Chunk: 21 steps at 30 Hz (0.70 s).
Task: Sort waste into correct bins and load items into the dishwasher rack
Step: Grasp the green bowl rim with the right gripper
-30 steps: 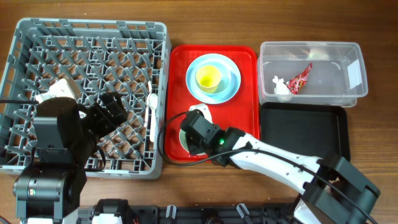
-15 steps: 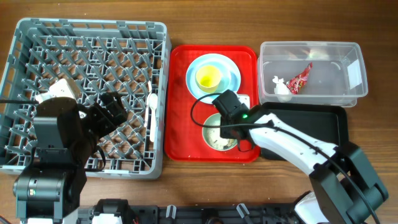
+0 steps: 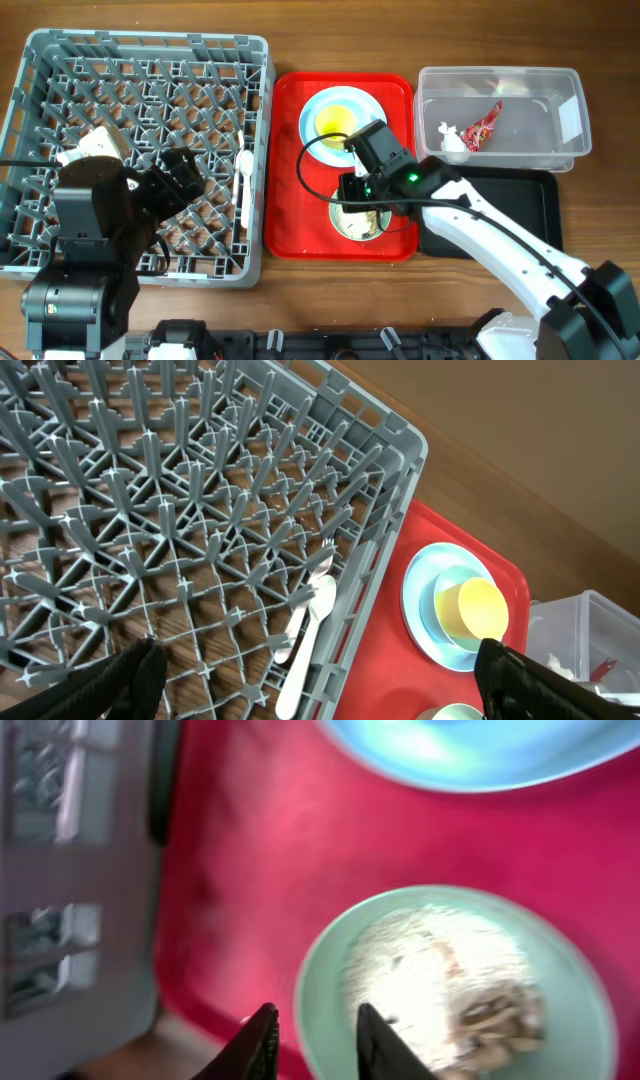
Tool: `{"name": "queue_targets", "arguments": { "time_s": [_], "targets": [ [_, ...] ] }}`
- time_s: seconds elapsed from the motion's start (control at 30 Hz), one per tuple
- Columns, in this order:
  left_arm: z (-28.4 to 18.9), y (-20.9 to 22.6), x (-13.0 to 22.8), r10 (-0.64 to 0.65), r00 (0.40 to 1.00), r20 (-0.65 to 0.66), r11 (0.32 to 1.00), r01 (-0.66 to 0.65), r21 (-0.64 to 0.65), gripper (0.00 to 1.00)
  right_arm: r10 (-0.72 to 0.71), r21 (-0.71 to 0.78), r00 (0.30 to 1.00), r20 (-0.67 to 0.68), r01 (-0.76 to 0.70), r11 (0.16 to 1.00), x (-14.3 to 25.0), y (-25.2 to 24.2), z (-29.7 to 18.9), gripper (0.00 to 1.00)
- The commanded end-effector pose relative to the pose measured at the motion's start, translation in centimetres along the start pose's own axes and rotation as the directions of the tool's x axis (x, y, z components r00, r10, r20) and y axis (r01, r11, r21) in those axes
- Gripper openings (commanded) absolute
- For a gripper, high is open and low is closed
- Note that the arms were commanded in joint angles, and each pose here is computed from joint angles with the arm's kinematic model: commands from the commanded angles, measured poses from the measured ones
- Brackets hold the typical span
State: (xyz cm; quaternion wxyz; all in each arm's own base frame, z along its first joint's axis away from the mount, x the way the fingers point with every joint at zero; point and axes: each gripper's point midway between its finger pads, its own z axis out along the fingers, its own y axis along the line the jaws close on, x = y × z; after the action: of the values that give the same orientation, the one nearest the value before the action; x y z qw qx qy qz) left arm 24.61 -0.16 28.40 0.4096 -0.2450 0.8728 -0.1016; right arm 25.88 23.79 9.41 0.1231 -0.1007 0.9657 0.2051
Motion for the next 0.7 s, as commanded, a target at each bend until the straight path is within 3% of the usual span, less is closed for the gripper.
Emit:
{"name": "queue_targets", "arguments": {
  "time_s": [0.0,0.2,0.43,0.67],
  "targets": [
    [-0.4,-0.2,-0.5,-0.015,1.0,0.015,1.0,0.015,0.009,1.0,-0.066,-0.075,0.996,-0.055,0.062,0.995,1.6,2.2,0.3,0.3],
    [-0.4,-0.2,-0.5,-0.015,1.0,0.015,1.0,0.015,0.009,1.0,-0.132,0.024,0.987,-0.095,0.135,0.991,3.5,2.0,2.4,0.36],
    [-0.4,-0.2,-0.5,-0.015,1.0,0.015,1.0,0.015,0.009,1.0,-0.17,0.169,0.983,-0.066,0.179,0.969,3.2,0.4,3.4,0.36],
    [-0.4,-0.2,-0.5,-0.015,1.0,0.015,1.0,0.015,0.009,1.0,-0.172,0.177,0.983,-0.058,0.179,0.968,2.9,0.3,3.6,0.36]
  ]
}}
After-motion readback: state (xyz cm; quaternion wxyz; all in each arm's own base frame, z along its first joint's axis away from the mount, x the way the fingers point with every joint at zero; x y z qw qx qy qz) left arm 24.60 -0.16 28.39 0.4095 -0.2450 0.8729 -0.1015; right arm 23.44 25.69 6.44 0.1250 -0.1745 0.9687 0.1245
